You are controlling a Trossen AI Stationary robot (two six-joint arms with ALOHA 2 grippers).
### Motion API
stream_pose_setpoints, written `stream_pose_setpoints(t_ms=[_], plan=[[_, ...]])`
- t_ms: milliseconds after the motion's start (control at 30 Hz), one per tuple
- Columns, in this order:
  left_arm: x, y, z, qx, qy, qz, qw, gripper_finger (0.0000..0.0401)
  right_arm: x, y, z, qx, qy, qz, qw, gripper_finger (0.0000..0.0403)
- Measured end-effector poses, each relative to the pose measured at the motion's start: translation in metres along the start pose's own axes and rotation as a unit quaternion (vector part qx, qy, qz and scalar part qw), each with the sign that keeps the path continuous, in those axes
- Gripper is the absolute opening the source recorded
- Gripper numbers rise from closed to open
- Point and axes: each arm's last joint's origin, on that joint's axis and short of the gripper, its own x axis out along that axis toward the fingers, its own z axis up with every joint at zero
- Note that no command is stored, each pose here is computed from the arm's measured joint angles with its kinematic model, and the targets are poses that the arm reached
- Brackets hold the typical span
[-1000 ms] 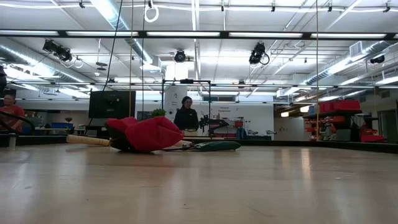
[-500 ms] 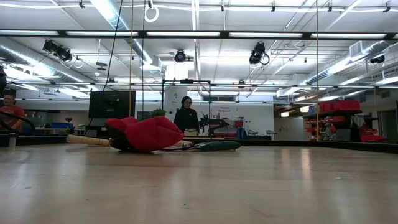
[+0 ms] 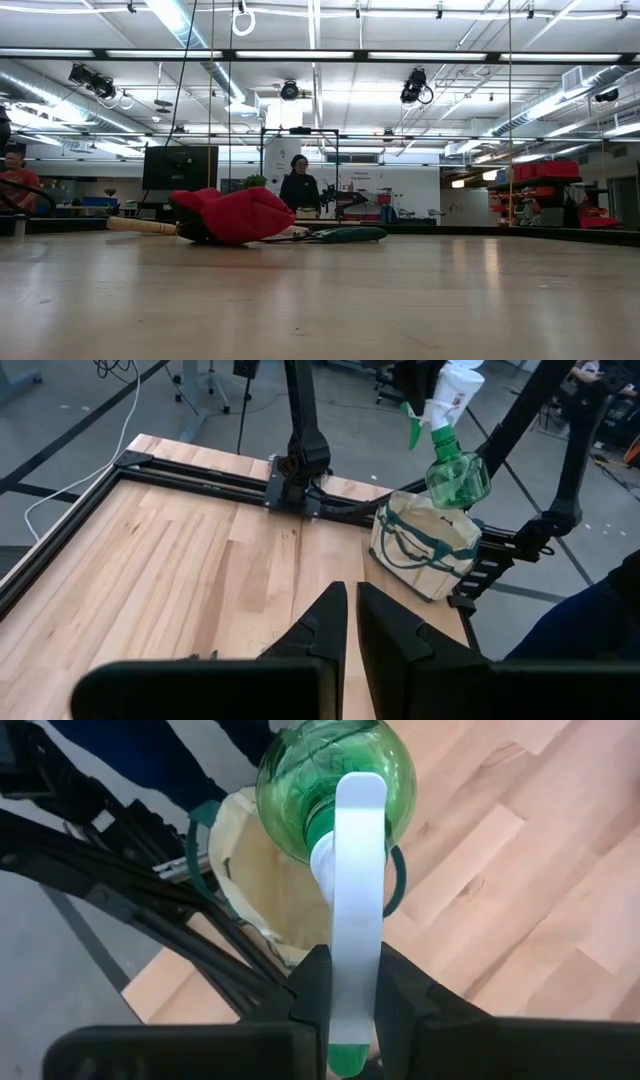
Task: Pick & Place Garden tools in Gardening bag
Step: Put the green spray into the gardening bag
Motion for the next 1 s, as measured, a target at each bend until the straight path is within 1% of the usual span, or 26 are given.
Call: stream_pose_setpoints(t_ms=[367,533,667,900,1000], plan=[[0.0,0.0,0.0,-0.001,0.0,0.0,1.0,0.003,0.015,0.009,0.011,-0.007,0.034,0.014,0.999,0.0051],[0.0,0.0,0.0,0.004,0.0,0.0,1.0,0.003,0.025,0.012,0.018,0.004,0.051,-0.006,0.999,0.0051],[0.0,0.0,0.0,0.004,0.001,-0.001,1.0,0.003,0.036,0.015,0.025,0.02,0.072,-0.009,0.997,0.0051],[0.0,-0.002,-0.001,0.004,0.007,-0.033,0.999,0.003,0.057,0.022,0.037,0.018,0.11,-0.007,0.994,0.0051],[0.0,-0.002,-0.001,0.004,0.008,-0.038,0.999,0.003,0.065,0.025,0.04,0.021,0.125,-0.004,0.992,0.0051]])
